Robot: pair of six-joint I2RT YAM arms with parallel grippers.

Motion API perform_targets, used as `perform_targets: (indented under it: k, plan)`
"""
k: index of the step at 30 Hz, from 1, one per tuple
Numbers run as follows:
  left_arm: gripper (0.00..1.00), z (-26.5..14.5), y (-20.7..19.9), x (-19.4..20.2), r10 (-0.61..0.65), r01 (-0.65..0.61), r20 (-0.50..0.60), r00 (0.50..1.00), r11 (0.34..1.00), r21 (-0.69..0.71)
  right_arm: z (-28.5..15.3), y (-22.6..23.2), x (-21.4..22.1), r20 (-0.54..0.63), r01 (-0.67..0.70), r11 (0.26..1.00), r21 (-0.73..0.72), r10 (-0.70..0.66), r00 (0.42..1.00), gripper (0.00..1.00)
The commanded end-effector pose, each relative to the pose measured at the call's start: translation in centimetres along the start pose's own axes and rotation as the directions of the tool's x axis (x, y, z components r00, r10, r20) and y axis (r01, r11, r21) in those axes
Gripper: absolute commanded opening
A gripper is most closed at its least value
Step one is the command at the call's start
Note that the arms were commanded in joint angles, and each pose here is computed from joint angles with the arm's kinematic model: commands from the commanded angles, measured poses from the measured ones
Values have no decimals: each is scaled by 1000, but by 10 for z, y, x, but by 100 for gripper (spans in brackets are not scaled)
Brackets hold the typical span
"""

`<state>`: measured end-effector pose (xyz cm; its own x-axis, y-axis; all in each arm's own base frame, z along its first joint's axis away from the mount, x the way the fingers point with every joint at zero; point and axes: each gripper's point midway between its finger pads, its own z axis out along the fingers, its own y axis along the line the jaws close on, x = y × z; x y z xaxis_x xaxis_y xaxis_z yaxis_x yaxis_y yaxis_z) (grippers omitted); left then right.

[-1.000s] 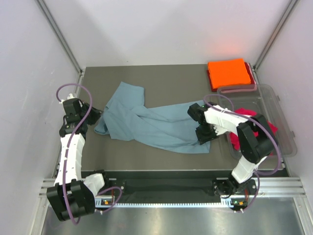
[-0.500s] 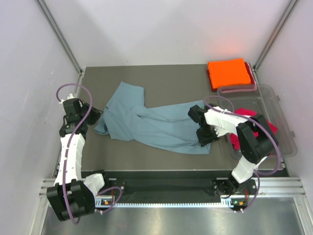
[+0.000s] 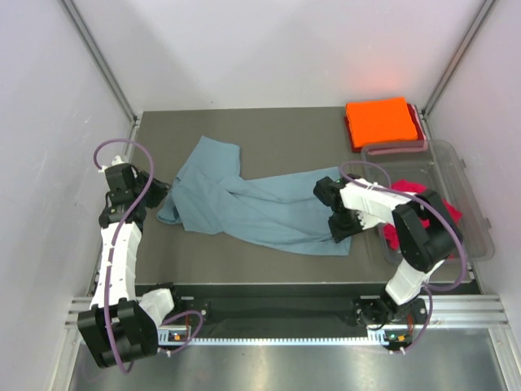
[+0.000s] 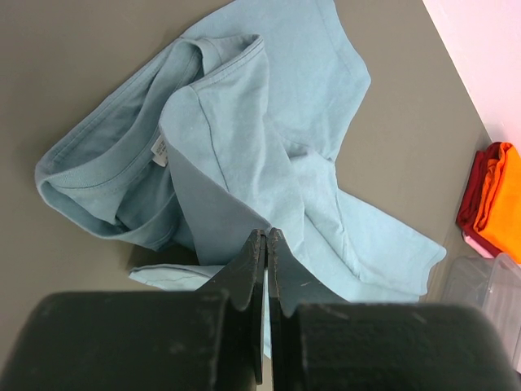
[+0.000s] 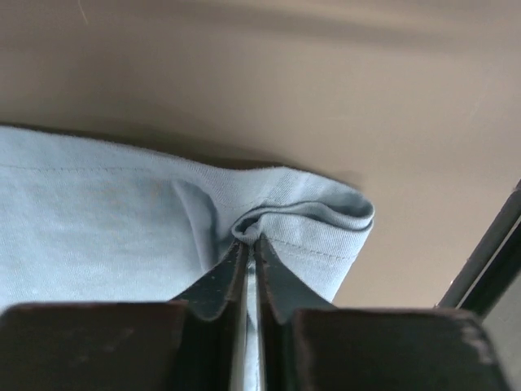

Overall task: Fold and stack the t-shirts
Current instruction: Flatten the tshirt out

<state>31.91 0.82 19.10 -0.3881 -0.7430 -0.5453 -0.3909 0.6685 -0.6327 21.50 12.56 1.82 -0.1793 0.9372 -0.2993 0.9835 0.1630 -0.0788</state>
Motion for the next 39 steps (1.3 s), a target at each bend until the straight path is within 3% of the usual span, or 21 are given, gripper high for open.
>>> perform_targets:
  k: [1, 8, 18, 25, 30, 31, 33, 35, 39]
  plan:
    - [0, -6, -16, -15, 30, -32, 47, 998, 999, 40, -6, -2, -18, 69, -20, 1000, -17, 21, 997, 1]
    - [0, -3, -13, -12, 22, -23, 41, 999, 999, 37, -51, 1, -43, 113, 11, 993, -114, 2, 994, 0]
    - [0, -12, -21, -13, 21, -23, 41, 999, 998, 55, -55, -17, -49, 83, 40, 981, -188, -25, 996, 0]
    - [0, -17, -33, -19, 44, -45, 14, 999, 997, 63, -98, 2, -70, 170, 182, 906, -381, -125, 977, 0]
    - [0, -28, -57, -47, 81, -83, 39, 996, 994, 67, -164, 18, -106, 339, 337, 744, -577, -157, 927, 0]
    - [0, -37, -67, -55, 84, -87, 48, 995, 993, 79, -179, 16, -113, 401, 418, 683, -598, -196, 895, 0]
    - [0, -48, -81, -62, 81, -86, 51, 995, 991, 104, -213, 25, -116, 431, 453, 574, -682, -184, 883, 0]
    - [0, -75, -102, -75, 83, -96, 93, 992, 985, 144, -245, 21, -121, 490, 524, 451, -723, -199, 848, 0]
    - [0, -134, -126, -88, 54, -90, 185, 981, 978, 190, -275, -5, -123, 503, 562, 338, -755, -253, 827, 0]
